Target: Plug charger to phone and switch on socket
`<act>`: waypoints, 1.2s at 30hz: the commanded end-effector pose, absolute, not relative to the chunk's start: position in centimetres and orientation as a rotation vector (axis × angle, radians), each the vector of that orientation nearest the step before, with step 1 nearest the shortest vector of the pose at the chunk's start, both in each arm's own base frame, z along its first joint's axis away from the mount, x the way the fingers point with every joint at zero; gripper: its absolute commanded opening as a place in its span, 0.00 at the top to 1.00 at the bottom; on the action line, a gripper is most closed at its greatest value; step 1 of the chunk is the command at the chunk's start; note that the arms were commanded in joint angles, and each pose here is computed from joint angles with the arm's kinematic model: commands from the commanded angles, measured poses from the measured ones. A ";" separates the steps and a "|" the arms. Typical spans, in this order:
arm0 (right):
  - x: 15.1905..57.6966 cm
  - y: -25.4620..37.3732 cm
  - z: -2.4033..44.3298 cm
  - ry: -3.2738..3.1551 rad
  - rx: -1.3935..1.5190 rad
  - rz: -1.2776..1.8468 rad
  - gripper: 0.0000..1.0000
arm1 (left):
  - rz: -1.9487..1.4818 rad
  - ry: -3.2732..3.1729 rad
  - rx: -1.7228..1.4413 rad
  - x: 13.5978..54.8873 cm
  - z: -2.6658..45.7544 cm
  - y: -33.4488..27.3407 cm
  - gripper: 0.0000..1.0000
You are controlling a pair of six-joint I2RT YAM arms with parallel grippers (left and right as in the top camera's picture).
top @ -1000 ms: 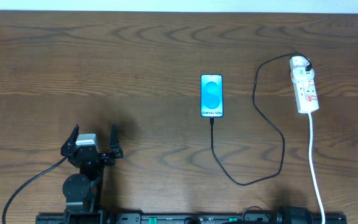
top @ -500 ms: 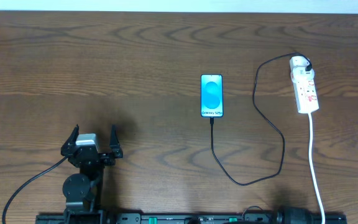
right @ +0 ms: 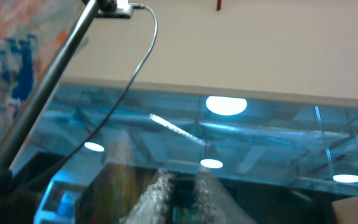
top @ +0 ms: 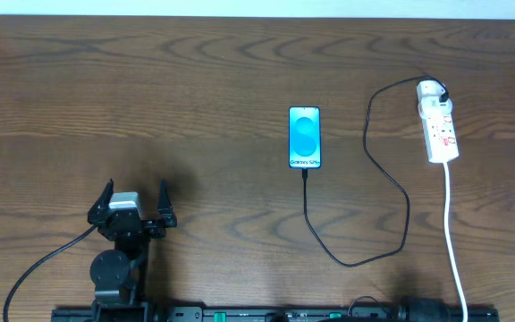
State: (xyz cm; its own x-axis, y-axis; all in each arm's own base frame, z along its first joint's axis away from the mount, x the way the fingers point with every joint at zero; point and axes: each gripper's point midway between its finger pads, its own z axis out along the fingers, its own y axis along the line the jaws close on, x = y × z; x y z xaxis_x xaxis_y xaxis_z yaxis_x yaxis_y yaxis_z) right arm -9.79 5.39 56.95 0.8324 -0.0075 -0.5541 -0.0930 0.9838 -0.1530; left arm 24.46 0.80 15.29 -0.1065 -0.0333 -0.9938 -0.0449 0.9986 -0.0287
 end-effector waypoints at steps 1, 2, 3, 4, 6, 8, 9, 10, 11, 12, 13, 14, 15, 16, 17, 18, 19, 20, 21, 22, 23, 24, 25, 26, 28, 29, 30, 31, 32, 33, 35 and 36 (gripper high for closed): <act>-7.7 5.5 56.5 0.611 -0.194 0.039 0.27 | 0.026 1.726 -0.048 24.4 13.6 0.9 0.02; -7.3 5.5 56.5 0.611 -0.194 0.039 0.01 | 0.026 1.726 -0.048 24.4 13.6 0.9 0.03; -6.8 5.4 56.4 0.611 -0.194 0.039 0.01 | 0.026 1.726 -0.048 24.4 13.6 0.9 0.02; -6.3 5.3 56.3 0.612 -0.193 0.038 0.01 | 0.026 1.726 -0.048 24.4 13.6 0.9 0.02; -4.7 5.1 55.8 0.634 -0.190 0.039 0.01 | 0.026 1.726 -0.048 24.4 13.6 0.9 0.02; -3.0 5.0 55.3 0.649 -0.184 0.029 0.01 | 0.026 1.726 -0.048 24.4 13.6 0.9 0.02; -2.2 4.9 55.1 0.647 -0.182 0.020 0.01 | 0.026 1.726 -0.048 24.4 13.6 0.9 0.02; -1.5 4.8 54.9 0.646 -0.179 0.013 0.01 | 0.026 1.726 -0.048 24.4 13.6 0.9 0.02; -0.7 4.6 54.6 0.650 -0.176 0.009 0.01 | 0.026 1.726 -0.048 24.4 13.6 0.9 0.02; 0.4 4.4 54.2 0.664 -0.168 0.007 0.01 | 0.026 1.726 -0.048 24.4 13.6 0.9 0.02; 1.5 3.9 53.6 0.687 -0.150 0.005 0.01 | 0.026 1.726 -0.048 24.4 13.6 0.9 0.02; 2.4 3.4 53.1 0.707 -0.123 -0.001 0.01 | 0.026 1.726 -0.048 24.4 13.6 0.9 0.02; 3.4 2.8 52.5 0.733 -0.094 -0.007 0.01 | 0.026 1.726 -0.048 24.4 13.6 0.9 0.02; 4.2 2.4 51.9 0.758 -0.076 -0.010 0.01 | 0.026 1.726 -0.048 24.4 13.6 0.9 0.02; 5.3 1.8 51.1 0.788 -0.052 -0.014 0.01 | 0.026 1.726 -0.048 24.4 13.6 0.9 0.02; 6.1 1.6 50.4 0.811 -0.041 -0.015 0.01 | 0.026 1.726 -0.048 24.4 13.6 0.9 0.02; 6.9 1.4 49.7 0.836 -0.036 -0.014 0.01 | 0.026 1.726 -0.049 24.4 13.6 0.9 0.02; 8.0 1.3 48.8 0.868 -0.032 -0.011 0.01 | 0.026 1.726 -0.048 24.4 13.6 0.9 0.02; 8.7 1.1 48.1 0.891 -0.029 -0.009 0.01 | 0.026 1.726 -0.048 24.4 13.6 0.9 0.02; 9.6 1.0 47.3 0.915 -0.026 -0.006 0.01 | 0.026 1.726 -0.048 24.4 13.6 0.9 0.02; 10.6 0.8 46.3 0.944 -0.021 -0.003 0.01 | 0.026 1.726 -0.048 24.4 13.6 0.9 0.02; 11.4 0.7 45.5 0.968 -0.018 -0.001 0.01 | 0.026 1.726 -0.048 24.4 13.6 0.9 0.02; 12.5 0.5 44.3 1.000 -0.013 0.002 0.01 | 0.026 1.726 -0.048 24.4 13.6 0.9 0.02; 13.3 0.4 43.4 1.025 -0.009 0.004 0.01 | 0.026 1.726 -0.048 24.4 13.6 0.9 0.02; 15.5 0.0 40.6 1.098 0.002 0.011 0.01 | 0.026 1.726 -0.048 24.4 13.6 0.9 0.02; 16.3 -0.1 39.3 1.128 0.006 0.014 0.01 | 0.026 1.726 -0.048 24.4 13.6 0.9 0.02; 17.2 -0.2 38.0 1.159 0.009 0.019 0.01 | 0.026 1.726 -0.048 24.4 13.6 0.9 0.02; 17.7 -0.2 37.2 1.179 0.008 0.023 0.01 | 0.026 1.726 -0.048 24.4 13.6 0.9 0.02; 18.4 -0.3 35.9 1.208 0.011 0.027 0.01 | 0.026 1.726 -0.048 24.4 13.6 0.9 0.02; 19.1 -0.4 34.7 1.237 0.016 0.029 0.01 | 0.026 1.726 -0.048 24.4 13.6 0.9 0.02; 20.0 -0.6 33.0 1.271 0.023 0.031 0.01 | 0.026 1.726 -0.048 24.4 13.6 0.9 0.02; 20.3 -0.7 32.3 1.282 0.025 0.031 0.01 | 0.026 1.726 -0.048 24.4 13.6 0.9 0.02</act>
State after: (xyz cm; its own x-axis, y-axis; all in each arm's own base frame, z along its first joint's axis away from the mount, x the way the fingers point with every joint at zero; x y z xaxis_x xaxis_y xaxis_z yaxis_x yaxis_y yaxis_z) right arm 19.33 -0.26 34.20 0.3182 0.0395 -0.9472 -0.0247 0.9991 0.0334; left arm 24.46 0.80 15.30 -0.1061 -0.0333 -0.9938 -0.0449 0.9986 -0.0287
